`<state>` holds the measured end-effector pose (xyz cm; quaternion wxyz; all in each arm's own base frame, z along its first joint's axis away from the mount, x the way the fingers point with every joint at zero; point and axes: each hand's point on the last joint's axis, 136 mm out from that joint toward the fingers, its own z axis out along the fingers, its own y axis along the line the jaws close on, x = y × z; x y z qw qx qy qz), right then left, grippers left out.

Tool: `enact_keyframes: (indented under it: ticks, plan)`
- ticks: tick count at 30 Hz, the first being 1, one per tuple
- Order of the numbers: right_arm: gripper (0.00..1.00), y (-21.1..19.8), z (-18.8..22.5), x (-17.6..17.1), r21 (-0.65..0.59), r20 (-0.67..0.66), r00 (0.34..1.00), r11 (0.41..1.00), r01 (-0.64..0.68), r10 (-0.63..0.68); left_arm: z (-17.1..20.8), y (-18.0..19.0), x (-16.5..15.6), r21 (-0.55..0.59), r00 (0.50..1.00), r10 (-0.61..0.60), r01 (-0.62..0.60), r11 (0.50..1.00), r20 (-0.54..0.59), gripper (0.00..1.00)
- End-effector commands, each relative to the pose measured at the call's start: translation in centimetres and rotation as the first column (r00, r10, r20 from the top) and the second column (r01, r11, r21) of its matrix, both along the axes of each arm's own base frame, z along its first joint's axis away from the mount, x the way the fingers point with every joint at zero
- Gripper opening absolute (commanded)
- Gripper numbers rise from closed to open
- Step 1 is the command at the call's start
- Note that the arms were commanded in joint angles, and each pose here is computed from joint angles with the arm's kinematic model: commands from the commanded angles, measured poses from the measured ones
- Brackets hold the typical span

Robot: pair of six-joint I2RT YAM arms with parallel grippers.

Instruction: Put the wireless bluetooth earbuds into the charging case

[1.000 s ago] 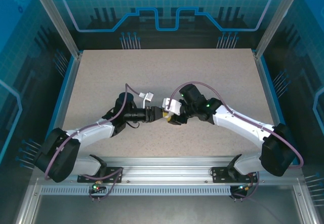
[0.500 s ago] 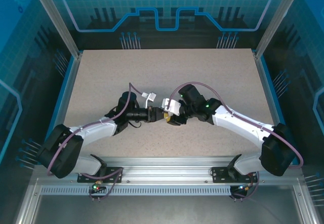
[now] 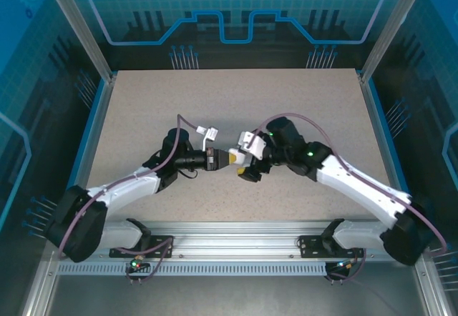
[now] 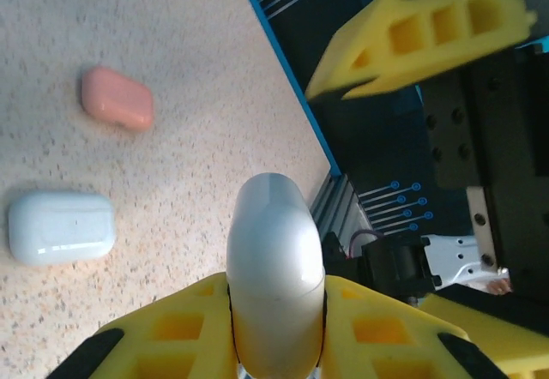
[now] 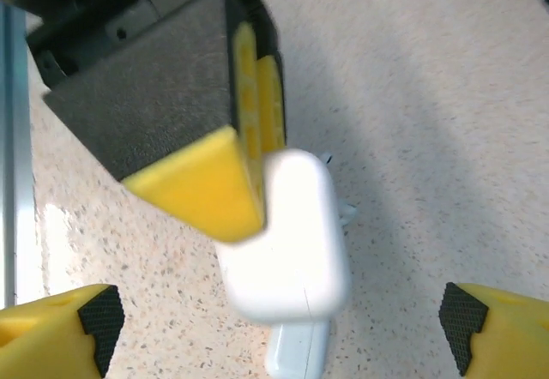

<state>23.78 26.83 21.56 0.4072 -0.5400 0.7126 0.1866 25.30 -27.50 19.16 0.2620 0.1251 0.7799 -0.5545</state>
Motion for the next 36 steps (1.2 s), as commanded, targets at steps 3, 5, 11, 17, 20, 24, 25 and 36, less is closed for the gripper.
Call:
enact_keyframes:
  ticks: [3,5,11,17,20,24,25,36]
  plan:
    - [1.00,-1.8,4.7,-1.1,0.220,0.018,0.998,0.974,0.055,-0.060,2.7,1.0,-0.1,0.070,0.963,0.003,-0.022,0.997,0.270,0.12]
    - [1.00,-2.5,4.4,-1.4,0.252,0.016,0.996,0.964,0.080,-0.087,3.7,1.2,-0.3,0.078,0.935,-0.009,-0.020,0.997,0.356,0.11]
    - [1.00,-3.1,4.8,-1.4,0.315,-0.017,0.992,0.941,0.127,-0.128,6.0,1.8,-1.4,0.089,0.812,-0.047,-0.006,0.996,0.581,0.14]
    - [1.00,-1.9,5.5,-1.5,0.317,0.025,0.998,0.948,0.044,-0.055,7.3,1.8,-2.7,0.114,0.735,-0.104,0.037,0.993,0.670,0.14]
    - [1.00,-1.1,6.1,-1.4,0.313,0.065,0.998,0.950,-0.004,-0.018,7.6,1.8,-3.2,0.118,0.718,-0.121,0.055,0.992,0.685,0.14]
    - [0.96,0.3,7.5,-1.2,0.286,0.119,0.992,0.956,-0.069,0.035,7.8,1.9,-3.4,0.119,0.699,-0.127,0.060,0.991,0.704,0.12]
    - [0.93,0.5,7.6,-1.0,0.281,0.125,0.991,0.957,-0.076,0.042,7.8,1.9,-3.5,0.120,0.697,-0.127,0.059,0.991,0.706,0.12]
    - [0.82,2.9,8.0,0.2,0.245,0.106,0.986,0.958,-0.151,0.129,7.9,2.1,-3.4,0.130,0.687,-0.126,0.046,0.990,0.715,0.11]
